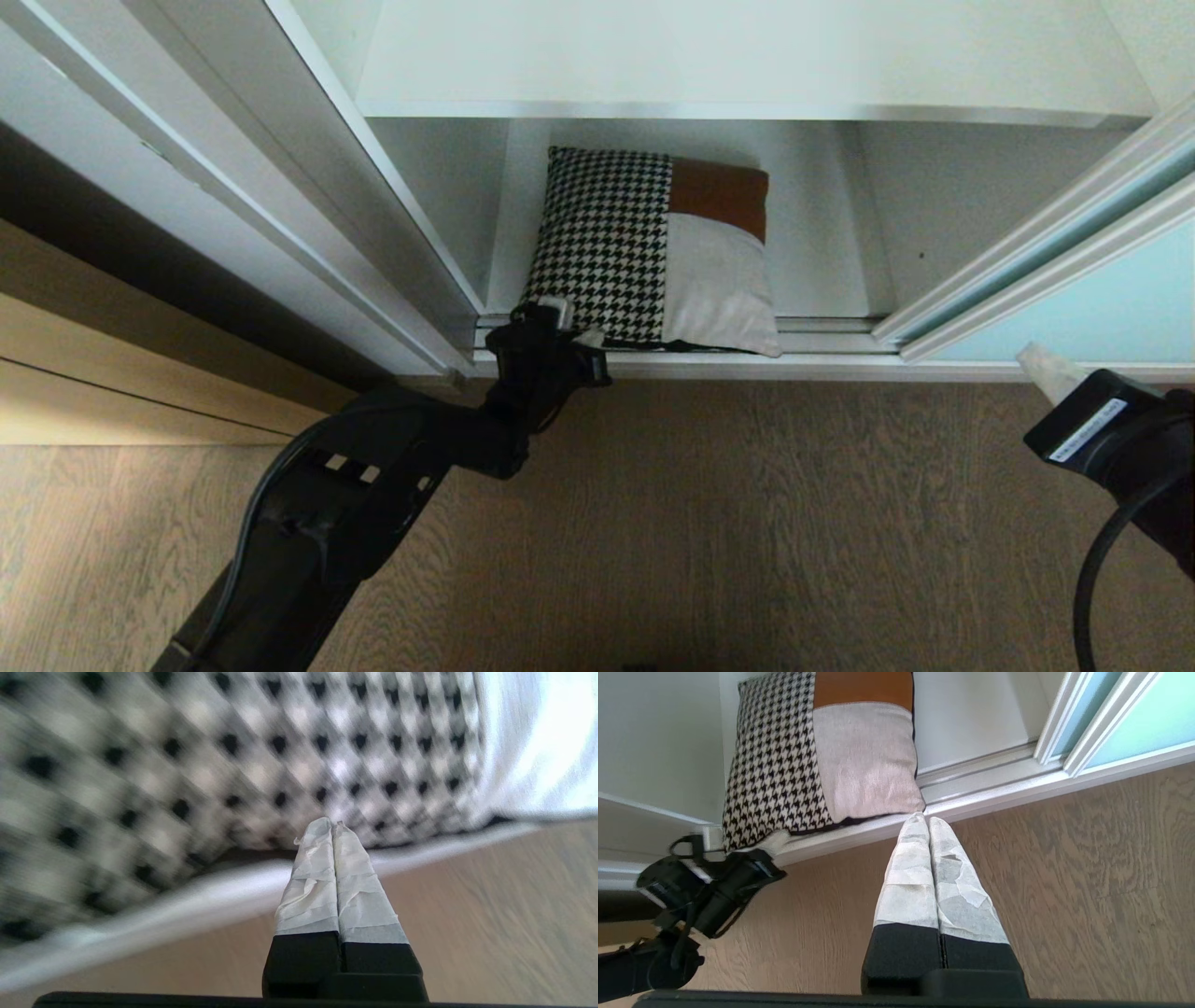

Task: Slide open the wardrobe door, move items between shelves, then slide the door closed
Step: Place the pillow on the lower shelf

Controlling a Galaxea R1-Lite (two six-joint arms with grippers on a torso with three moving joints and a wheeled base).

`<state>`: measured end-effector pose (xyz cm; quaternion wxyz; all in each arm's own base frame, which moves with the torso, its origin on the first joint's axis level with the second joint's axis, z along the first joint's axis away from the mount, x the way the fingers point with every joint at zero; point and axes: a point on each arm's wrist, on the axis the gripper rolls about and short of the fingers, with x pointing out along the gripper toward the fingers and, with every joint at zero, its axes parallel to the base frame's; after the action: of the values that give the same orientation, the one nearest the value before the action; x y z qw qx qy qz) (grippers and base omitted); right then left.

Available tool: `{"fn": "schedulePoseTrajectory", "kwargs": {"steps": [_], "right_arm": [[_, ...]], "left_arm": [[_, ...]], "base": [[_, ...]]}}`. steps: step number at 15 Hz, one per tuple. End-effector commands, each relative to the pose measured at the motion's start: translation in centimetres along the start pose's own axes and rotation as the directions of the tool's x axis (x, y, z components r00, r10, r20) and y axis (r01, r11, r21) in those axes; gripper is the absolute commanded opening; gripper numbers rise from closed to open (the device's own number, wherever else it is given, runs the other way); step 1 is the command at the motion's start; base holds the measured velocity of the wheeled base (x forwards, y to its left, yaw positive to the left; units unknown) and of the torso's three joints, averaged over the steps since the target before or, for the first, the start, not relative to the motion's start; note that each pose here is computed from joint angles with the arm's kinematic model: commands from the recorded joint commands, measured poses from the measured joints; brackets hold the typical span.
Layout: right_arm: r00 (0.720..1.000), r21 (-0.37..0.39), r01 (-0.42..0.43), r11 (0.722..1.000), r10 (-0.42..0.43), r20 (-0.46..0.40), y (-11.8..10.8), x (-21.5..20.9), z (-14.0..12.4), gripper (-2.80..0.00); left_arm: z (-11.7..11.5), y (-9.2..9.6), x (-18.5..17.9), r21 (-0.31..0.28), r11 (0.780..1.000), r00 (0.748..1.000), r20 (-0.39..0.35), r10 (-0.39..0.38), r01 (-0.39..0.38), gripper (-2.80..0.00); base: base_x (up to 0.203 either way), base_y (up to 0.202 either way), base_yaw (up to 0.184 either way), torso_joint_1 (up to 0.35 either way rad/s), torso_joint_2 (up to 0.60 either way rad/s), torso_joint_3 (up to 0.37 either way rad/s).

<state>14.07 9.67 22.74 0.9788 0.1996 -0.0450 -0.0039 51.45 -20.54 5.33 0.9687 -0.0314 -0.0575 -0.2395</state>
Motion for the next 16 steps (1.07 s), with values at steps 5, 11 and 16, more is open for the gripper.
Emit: {"fn": "schedulePoseTrajectory", "kwargs": {"steps": [5,11,16], "right_arm": [[1.000,0.018,-0.010,1.000,0.010,0.021,-0.3,-0.6,0.5,-2.80],[0.999,0.033,-0.010,0.999,0.009,0.043,-1.1,-1.3,1.2,-2.80],[0.997,0.047,-0.048,0.998,0.045,0.060,-1.2,-1.7,1.8,-2.80]], "left_arm": [[1.6,1.5,-0.4,0.085,0.996,0.983,0.184,0.021,-0.037,-2.80],[-4.7,1.8,-0.6,0.063,0.998,0.999,-0.040,0.025,-0.022,-2.80],[2.0,1.7,-0.3,-0.015,0.992,0.989,0.075,0.127,-0.126,-2.80]], "base": [[0.000,0.000,0.000,0.000,0.00,0.000],[0.000,0.000,0.000,0.000,0.00,0.000],[0.000,0.000,0.000,0.000,0.00,0.000]]}}
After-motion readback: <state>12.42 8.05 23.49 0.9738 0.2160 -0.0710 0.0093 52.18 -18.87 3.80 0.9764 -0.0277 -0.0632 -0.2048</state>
